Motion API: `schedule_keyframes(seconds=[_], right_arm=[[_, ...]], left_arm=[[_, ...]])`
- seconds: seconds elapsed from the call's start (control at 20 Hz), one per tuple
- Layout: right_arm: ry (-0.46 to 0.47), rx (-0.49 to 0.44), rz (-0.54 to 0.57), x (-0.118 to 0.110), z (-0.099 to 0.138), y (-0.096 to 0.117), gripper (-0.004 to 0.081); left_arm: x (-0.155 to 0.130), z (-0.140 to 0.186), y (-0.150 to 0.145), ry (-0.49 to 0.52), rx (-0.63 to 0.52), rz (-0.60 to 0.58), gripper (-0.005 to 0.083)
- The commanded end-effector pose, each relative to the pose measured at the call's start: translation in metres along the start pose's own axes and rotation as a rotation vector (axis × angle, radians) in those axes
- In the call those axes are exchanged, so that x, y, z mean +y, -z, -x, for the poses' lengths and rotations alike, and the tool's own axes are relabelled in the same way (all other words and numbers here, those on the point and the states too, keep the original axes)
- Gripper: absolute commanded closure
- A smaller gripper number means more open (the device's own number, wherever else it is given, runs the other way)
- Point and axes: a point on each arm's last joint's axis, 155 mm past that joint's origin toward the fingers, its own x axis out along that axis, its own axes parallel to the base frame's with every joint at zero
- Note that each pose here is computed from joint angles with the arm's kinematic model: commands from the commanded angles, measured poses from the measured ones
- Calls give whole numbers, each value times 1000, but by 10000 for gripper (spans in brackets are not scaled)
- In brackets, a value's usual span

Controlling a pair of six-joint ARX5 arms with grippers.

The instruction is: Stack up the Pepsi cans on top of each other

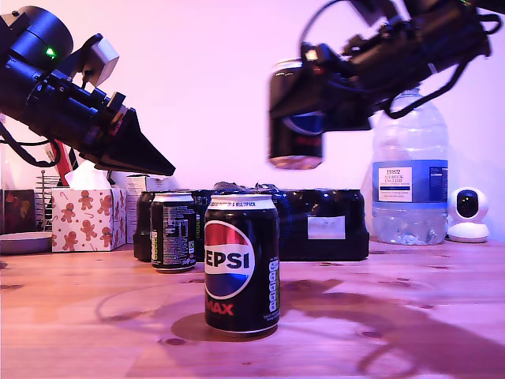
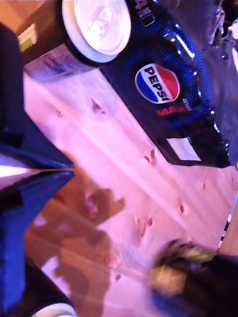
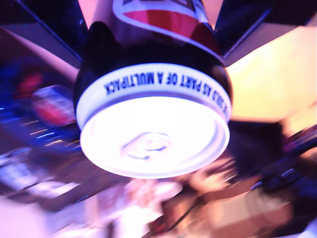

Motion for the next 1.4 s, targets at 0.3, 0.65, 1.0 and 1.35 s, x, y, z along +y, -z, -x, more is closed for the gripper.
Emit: schedule_keyframes(seconds=[0.3, 0.65, 1.0, 1.35], right_arm=[[-122, -23, 50, 55, -2, -14, 382], [-194, 3, 82, 94, 11, -15, 382], [-224, 29, 85, 110, 12, 9, 382], [-216, -47, 119, 110, 12, 4, 382]], left_arm=[[-4, 3, 8, 6, 11, -3, 797], [-4, 3, 7, 6, 11, -3, 797], [-4, 3, 8, 7, 11, -3, 797], [-4, 3, 8, 7, 11, -2, 797]])
